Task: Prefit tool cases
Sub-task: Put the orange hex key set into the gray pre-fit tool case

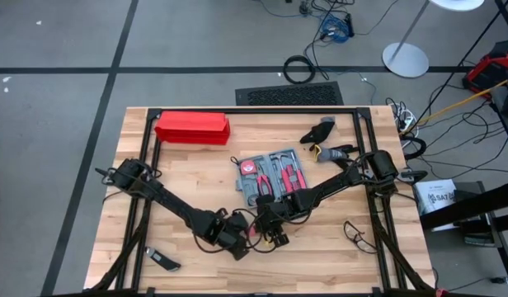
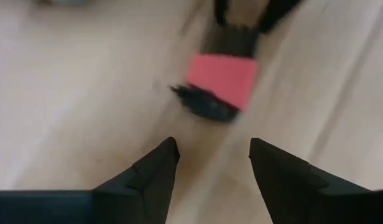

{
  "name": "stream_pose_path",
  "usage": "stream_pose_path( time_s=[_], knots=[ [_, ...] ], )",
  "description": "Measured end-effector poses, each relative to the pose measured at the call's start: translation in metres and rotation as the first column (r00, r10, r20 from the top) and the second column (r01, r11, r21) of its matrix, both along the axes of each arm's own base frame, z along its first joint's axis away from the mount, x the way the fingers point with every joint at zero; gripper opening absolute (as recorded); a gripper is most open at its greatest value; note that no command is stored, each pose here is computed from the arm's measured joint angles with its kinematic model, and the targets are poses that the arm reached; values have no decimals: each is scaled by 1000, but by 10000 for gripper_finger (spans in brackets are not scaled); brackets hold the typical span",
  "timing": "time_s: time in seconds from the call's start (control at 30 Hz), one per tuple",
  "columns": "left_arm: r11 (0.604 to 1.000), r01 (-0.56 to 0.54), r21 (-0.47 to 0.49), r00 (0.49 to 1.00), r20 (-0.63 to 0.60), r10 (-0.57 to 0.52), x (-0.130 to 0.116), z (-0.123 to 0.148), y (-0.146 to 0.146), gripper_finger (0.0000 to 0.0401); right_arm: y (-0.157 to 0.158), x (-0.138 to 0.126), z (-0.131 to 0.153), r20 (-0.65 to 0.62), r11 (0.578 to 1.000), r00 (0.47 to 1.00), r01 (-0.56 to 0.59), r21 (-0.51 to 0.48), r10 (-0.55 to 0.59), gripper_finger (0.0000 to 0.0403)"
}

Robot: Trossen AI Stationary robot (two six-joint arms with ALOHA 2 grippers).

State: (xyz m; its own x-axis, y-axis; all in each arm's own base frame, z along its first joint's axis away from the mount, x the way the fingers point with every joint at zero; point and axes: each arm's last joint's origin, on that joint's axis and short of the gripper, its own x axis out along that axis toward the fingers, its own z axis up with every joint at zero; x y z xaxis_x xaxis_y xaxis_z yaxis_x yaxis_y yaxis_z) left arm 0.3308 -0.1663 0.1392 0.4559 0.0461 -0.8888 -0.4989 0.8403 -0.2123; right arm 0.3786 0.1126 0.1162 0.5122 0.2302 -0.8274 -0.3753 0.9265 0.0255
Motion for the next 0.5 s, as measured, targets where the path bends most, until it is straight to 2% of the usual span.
stream_pose_path(
  time_s=[0.23, 0.5],
  knots=[
    [999, -42, -1, 993, 107, 42, 12, 3, 7, 214, 0, 0, 0, 0, 1000, 1000, 0, -2, 0, 128],
    [997, -65, -47, 995, 77, 69, 18, -10, 10, 214, 0, 0, 0, 9, 1000, 1000, -12, -8, 12, 128]
  ],
)
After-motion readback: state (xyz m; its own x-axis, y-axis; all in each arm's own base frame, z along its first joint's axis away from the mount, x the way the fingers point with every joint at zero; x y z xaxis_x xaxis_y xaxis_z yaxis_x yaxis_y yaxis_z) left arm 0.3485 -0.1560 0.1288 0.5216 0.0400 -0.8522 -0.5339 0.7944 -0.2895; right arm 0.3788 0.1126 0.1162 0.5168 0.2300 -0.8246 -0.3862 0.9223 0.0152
